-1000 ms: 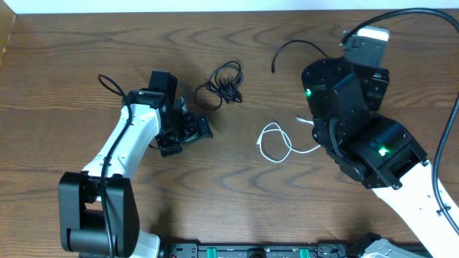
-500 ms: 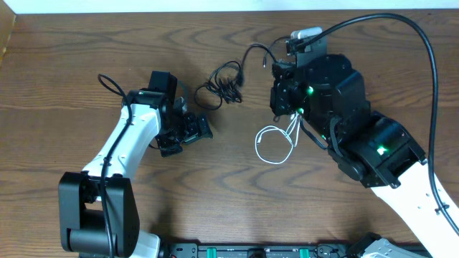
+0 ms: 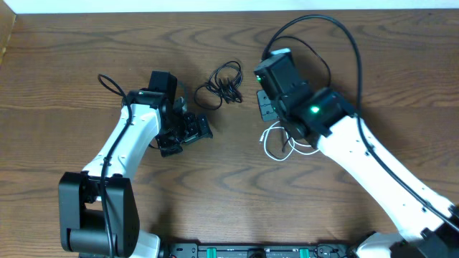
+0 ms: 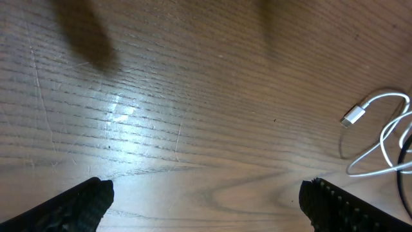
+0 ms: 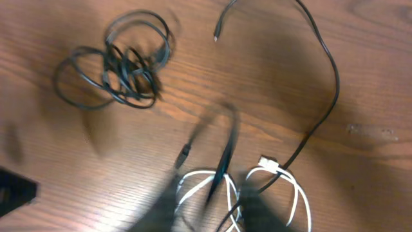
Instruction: Untangle cables
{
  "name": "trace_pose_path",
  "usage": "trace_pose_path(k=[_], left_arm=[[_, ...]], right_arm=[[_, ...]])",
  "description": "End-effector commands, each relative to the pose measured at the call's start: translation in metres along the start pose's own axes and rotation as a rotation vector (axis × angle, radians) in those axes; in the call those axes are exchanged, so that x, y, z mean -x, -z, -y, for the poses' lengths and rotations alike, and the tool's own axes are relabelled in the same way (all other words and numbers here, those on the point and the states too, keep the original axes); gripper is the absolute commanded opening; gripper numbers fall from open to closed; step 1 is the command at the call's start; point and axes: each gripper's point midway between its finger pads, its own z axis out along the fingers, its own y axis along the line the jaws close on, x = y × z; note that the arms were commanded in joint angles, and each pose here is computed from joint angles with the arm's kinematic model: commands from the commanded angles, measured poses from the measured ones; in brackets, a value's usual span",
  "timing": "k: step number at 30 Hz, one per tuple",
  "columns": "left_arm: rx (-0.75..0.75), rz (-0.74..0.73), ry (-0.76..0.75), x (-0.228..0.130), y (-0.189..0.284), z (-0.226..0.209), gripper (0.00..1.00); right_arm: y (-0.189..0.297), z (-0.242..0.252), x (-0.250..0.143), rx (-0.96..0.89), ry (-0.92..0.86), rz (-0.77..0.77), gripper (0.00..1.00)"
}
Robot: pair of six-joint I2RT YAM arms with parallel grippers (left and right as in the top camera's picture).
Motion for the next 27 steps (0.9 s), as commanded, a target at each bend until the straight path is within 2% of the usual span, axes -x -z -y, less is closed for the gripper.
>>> trace_pose_path(k=[1,3,4,8,14,17,18,20,26,27], left_arm=[[0.012,-0.001,0.006,-0.001,-0.001,-0.003,0.98],[0.012,-0.001,0.006,-0.001,-0.001,-0.003,0.98],[0.012,-0.001,0.006,-0.001,-0.001,-0.003,0.98],[0.012,-0.001,0.006,-0.001,-0.001,-0.003,0.98],[0.012,-0.001,0.006,-0.001,-0.001,-0.003,0.98],[0.012,-0.001,0.006,-0.001,-0.001,-0.003,0.98],[0.012,-0.001,0.006,-0.001,-0.001,-0.003,0.98],[0.012,-0.001,0.006,-0.001,-0.001,-0.003,0.98],[0.012,-0.001,0.006,-0.001,-0.001,-0.003,0.98],[0.012,-0.001,0.006,-0.001,-0.001,-0.003,0.98]], right_arm=[[-0.005,0.009,0.003,-0.042,0.003,0.001,0.76],[-0.007,0.02,0.006,-0.072,0.018,0.009,0.96],[-0.007,0.029,0.009,-0.1,0.016,0.017,0.99],[-0.007,0.074,0.019,-0.169,-0.071,0.028,0.99],[-0.025,0.126,0.01,-0.121,-0.227,-0.062,0.99],[-0.039,0.144,-0.004,-0.112,-0.279,-0.125,0.96],[-0.045,0.148,-0.009,-0.11,-0.293,-0.146,0.92],[-0.058,0.151,-0.019,-0.1,-0.312,-0.188,0.77],[-0.105,0.149,-0.052,-0.09,-0.322,-0.338,0.61],[-0.11,0.149,-0.057,-0.093,-0.32,-0.355,0.61]])
